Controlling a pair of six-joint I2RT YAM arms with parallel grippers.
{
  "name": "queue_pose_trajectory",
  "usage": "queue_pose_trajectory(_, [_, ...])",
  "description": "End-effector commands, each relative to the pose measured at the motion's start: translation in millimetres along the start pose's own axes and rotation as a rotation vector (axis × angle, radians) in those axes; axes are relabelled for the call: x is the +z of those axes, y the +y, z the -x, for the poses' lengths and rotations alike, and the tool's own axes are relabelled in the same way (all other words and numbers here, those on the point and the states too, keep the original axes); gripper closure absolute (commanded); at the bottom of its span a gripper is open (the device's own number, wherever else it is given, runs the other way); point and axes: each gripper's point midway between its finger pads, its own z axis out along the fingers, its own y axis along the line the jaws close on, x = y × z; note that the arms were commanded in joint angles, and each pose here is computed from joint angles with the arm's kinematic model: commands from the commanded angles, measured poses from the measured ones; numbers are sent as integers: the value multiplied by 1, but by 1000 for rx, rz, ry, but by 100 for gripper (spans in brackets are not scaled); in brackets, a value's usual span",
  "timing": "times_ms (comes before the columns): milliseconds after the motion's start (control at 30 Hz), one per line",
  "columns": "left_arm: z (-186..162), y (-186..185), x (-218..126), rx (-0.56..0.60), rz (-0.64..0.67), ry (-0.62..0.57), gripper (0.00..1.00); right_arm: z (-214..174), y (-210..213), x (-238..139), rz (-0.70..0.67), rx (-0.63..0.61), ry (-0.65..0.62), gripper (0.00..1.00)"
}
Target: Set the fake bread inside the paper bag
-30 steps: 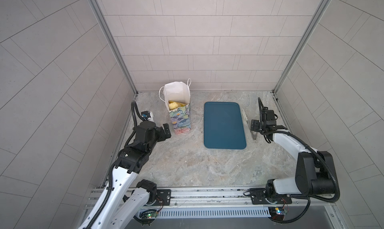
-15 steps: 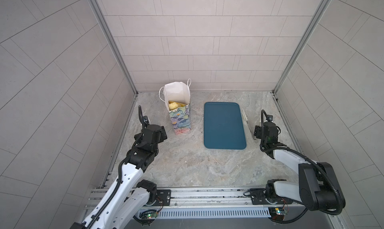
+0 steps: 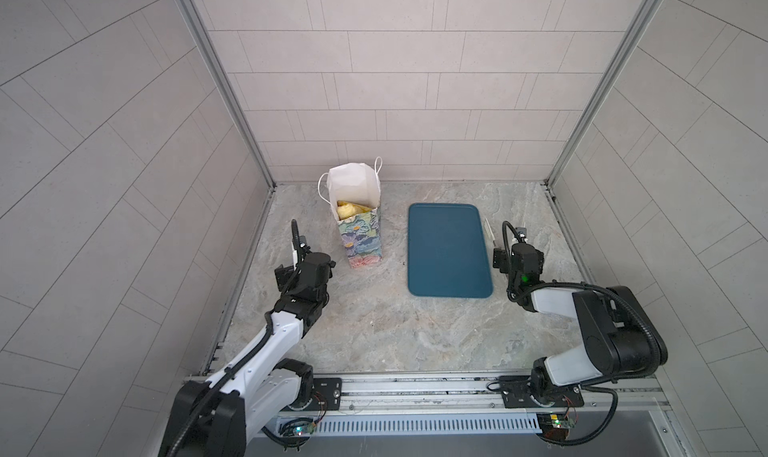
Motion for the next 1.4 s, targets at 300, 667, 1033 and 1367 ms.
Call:
queue_pose_trajectory(300, [10,-16,46,-37,-27,-196,0,14,-2,2,-2,9,-51,0])
queue_pose_trajectory(667, [-20,-33,64,-40,-117,-159,0,14,-2,2,-1,9,-55,0])
queue_pose_trajectory(1033, [-10,-37,83,-45,-88,-123,0,14,-2,2,-1,8,-55,0])
queue_pose_trajectory(1367, [-11,-36,84,-43,-86,-122,0,14,-2,2,-1,8,-55,0])
